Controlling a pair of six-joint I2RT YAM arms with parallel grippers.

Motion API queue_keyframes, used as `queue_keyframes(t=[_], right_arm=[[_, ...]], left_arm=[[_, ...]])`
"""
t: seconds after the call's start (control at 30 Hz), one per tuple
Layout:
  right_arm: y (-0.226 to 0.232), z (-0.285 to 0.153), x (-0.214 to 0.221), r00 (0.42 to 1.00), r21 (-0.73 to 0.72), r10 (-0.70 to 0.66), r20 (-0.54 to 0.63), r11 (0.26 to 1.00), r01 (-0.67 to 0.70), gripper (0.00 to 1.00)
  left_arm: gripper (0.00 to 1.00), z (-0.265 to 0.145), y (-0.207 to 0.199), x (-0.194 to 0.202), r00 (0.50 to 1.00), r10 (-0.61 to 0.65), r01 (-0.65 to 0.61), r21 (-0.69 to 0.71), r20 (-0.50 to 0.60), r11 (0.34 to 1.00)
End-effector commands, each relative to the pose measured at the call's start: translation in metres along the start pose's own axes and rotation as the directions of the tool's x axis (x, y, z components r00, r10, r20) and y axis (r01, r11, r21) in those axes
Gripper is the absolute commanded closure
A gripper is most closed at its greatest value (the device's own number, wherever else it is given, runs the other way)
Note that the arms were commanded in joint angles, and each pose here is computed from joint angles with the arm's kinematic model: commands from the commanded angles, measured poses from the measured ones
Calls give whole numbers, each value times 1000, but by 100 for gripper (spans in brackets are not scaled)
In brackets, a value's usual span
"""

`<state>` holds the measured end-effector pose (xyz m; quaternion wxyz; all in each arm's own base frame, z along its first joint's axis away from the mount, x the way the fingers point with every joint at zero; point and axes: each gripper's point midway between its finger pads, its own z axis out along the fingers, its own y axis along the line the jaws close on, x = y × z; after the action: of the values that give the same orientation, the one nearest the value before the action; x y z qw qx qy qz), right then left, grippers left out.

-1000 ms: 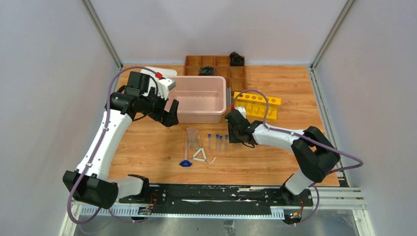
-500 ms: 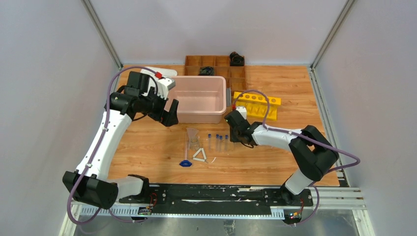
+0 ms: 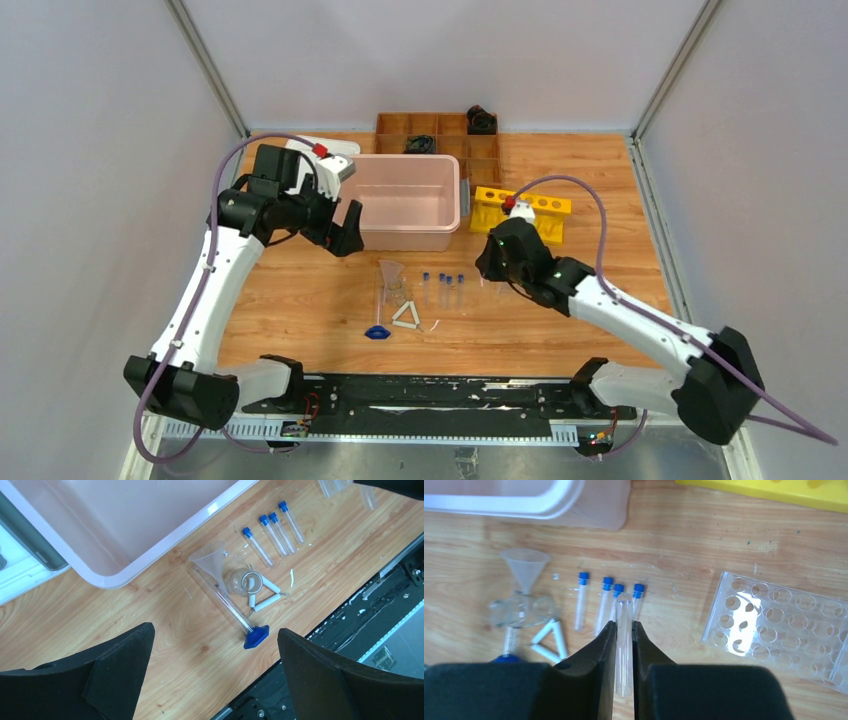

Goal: Organize the chemistry lab equipment

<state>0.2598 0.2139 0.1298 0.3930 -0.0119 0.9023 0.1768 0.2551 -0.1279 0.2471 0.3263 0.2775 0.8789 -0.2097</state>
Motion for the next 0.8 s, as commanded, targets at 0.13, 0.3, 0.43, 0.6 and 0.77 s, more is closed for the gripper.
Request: queue_keyframes(t=[0.13, 0.3, 0.43, 0.6, 0.77], right_arm=[[48, -61, -58, 983, -223, 108, 152, 972, -72, 100], [106, -78, -100, 963, -357, 130, 236, 933, -38, 100], [159, -84, -127, 943, -461, 175, 282, 887, -27, 100], [208, -92, -152, 922, -562, 258, 289, 825, -55, 100], [238, -93, -156, 916, -620, 299, 267, 781, -75, 100]], left_arm=[[0, -17, -19, -24, 995, 17, -23, 60, 94, 998], [0, -24, -27, -39, 991, -23, 11, 95, 128, 995], [0, -34, -41, -52, 985, -34, 8, 155, 169, 988], [3, -41, -62, -54, 982, -54, 5, 260, 183, 966], [12, -43, -77, -55, 981, -85, 19, 350, 174, 937]])
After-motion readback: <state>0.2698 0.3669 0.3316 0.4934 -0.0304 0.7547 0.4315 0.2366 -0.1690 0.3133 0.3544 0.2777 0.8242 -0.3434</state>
